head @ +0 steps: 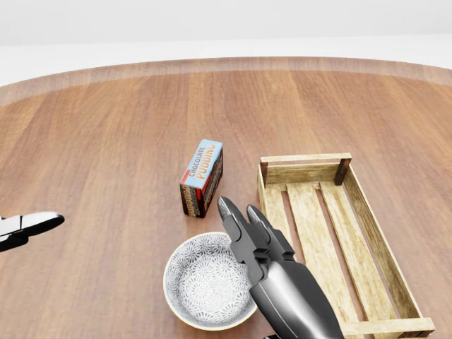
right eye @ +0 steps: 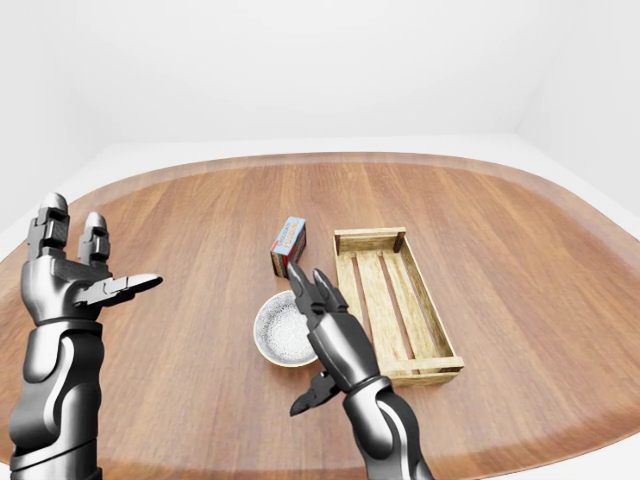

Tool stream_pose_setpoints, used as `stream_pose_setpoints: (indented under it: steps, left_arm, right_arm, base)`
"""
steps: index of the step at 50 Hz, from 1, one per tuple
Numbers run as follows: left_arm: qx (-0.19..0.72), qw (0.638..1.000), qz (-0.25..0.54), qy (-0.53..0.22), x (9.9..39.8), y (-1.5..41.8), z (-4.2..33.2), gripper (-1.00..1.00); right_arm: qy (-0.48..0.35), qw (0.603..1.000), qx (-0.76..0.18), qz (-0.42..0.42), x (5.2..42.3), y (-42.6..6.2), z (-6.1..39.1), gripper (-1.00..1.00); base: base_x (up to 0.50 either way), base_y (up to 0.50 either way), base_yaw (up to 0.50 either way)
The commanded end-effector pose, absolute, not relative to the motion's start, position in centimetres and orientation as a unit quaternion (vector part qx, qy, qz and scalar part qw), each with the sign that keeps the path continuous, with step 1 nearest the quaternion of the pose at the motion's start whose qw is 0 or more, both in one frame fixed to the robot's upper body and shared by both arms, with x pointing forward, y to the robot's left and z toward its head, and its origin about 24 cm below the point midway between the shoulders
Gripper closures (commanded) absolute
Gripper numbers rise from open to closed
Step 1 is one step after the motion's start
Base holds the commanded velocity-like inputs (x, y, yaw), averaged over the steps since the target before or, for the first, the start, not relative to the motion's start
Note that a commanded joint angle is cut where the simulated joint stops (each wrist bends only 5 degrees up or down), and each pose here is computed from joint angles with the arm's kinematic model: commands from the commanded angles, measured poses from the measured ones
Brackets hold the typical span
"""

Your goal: Pick up the bowl on the left and put it in the tray.

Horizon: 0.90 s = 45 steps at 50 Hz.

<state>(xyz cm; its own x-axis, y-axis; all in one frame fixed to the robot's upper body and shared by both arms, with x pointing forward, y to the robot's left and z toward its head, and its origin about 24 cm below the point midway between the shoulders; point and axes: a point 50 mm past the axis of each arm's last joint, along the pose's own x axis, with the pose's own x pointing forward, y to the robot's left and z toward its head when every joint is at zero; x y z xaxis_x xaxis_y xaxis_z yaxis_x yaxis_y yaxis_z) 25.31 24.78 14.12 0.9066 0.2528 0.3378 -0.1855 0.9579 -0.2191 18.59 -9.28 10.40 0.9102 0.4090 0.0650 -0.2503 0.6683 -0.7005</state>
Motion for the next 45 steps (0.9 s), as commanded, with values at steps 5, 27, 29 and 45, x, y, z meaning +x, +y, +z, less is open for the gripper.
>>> stream_pose_setpoints:
  steps: [5,27,29,45]
  left_arm:
    - [-0.078,0.981,0.114,-0.137,26.0,23.8,12.0,-1.00]
    - [-0.079,0.982,0.115,-0.129,26.1,23.9,11.6,-1.00]
    - [-0.079,0.981,0.115,-0.131,26.1,23.9,11.7,-1.00]
    - [-0.080,0.981,0.117,-0.132,26.1,24.0,11.8,-1.00]
  right_arm:
    - [-0.052,0.907,-0.360,0.211,19.2,-8.9,7.5,-1.00]
    - [0.015,0.916,-0.345,0.205,20.6,-9.8,4.4,-1.00]
    - [0.019,0.916,-0.344,0.206,20.7,-9.8,4.2,-1.00]
    - [0.057,0.912,-0.344,0.217,21.5,-9.6,2.2,-1.00]
  base:
    - [0.00,0.00,0.00]
    - [0.00,0.00,0.00]
    - [0.00,0.00,0.00]
    - [0.00,0.00,0.00]
